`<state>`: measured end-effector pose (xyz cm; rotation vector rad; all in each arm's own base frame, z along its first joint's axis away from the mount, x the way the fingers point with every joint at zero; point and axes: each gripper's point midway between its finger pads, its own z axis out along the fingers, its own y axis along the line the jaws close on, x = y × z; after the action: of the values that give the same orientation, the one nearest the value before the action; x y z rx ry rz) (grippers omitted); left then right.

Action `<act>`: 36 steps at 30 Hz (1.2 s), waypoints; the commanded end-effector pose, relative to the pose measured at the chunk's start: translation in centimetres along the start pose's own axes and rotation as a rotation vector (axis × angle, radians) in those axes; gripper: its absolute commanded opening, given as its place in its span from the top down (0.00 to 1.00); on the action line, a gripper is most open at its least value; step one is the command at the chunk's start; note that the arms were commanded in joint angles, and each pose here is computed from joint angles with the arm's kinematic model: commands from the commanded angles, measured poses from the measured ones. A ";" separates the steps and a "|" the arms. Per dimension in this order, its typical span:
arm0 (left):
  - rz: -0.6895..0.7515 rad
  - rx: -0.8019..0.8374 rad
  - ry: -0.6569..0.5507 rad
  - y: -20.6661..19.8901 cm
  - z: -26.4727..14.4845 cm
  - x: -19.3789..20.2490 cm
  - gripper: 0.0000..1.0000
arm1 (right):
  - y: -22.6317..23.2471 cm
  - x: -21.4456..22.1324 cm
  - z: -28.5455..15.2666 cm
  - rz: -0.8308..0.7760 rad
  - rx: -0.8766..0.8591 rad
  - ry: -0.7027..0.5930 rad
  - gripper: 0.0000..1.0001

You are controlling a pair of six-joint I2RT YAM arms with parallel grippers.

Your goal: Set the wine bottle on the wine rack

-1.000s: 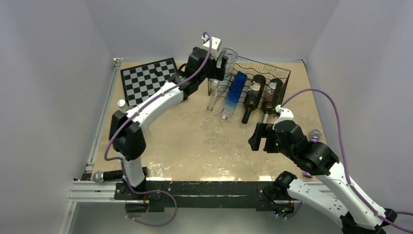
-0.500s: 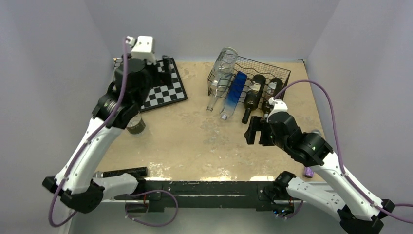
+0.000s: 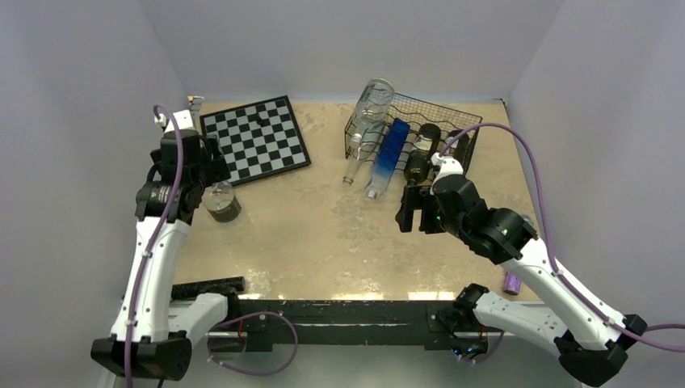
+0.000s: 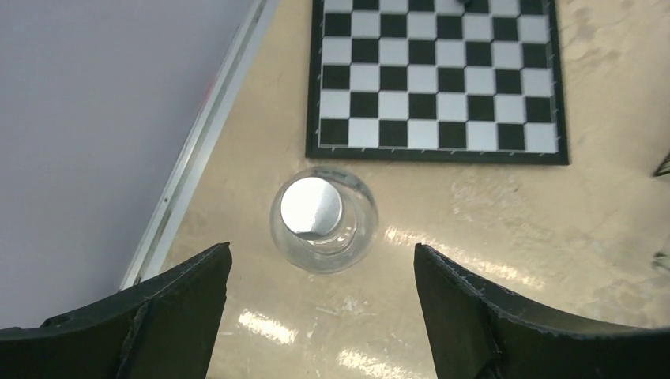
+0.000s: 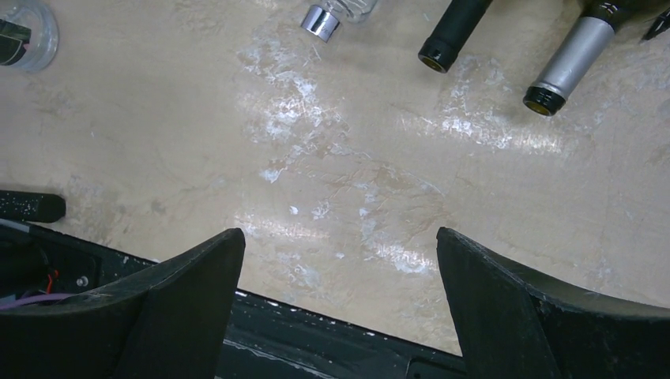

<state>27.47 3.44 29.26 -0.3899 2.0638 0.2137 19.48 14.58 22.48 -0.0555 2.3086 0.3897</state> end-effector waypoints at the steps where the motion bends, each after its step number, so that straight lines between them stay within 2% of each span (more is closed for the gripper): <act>1: -0.063 -0.036 0.105 0.5 2.7 2.9 0.13 | 0.9 -1.8 -0.7 0.017 -0.043 -0.060 0.05; 6: -0.076 -0.064 0.152 0.2 5.4 4.3 0.19 | 0.4 -1.4 -0.8 0.029 -0.031 -0.071 0.05; 8: -0.069 -0.064 0.174 0.0 6.2 4.7 0.25 | 0.1 -1.5 -1.0 0.032 -0.025 -0.080 0.05; 12: -0.050 -0.013 0.168 -0.9 6.5 4.3 0.43 | -0.5 -1.4 -1.2 0.031 -0.006 -0.093 0.04; 14: -0.033 0.005 0.162 -1.2 6.5 4.0 0.46 | -0.6 -1.5 -1.2 0.034 0.000 -0.097 0.04; 17: -0.001 -0.008 0.176 -0.9 6.6 3.8 0.47 | -0.6 -1.5 -1.1 0.035 0.002 -0.098 0.04; 23: -0.001 -0.054 0.180 0.2 7.0 3.8 0.33 | -0.4 -1.8 -1.2 0.029 0.000 -0.099 0.04; 27: -0.022 -0.072 0.167 0.7 7.3 3.5 0.34 | -0.4 -1.9 -1.2 0.027 0.000 -0.099 0.04; 28: -0.027 -0.072 0.161 0.7 7.4 3.4 0.38 | -0.4 -1.8 -1.2 0.026 0.000 -0.098 0.04; 32: -0.040 -0.067 0.161 0.6 8.0 3.3 0.75 | -0.3 -1.6 -1.2 0.025 -0.008 -0.087 0.04; 34: -0.045 -0.050 0.163 0.3 8.0 3.2 0.99 | -0.4 -1.4 -1.2 0.028 -0.005 -0.086 0.04; 36: -0.048 -0.003 0.157 -0.5 7.9 3.0 1.00 | -0.5 -1.3 -1.2 0.032 -0.006 -0.087 0.04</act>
<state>31.01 5.39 20.67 -0.4989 2.2757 0.2324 19.27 13.88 23.23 -0.0317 2.2641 0.3990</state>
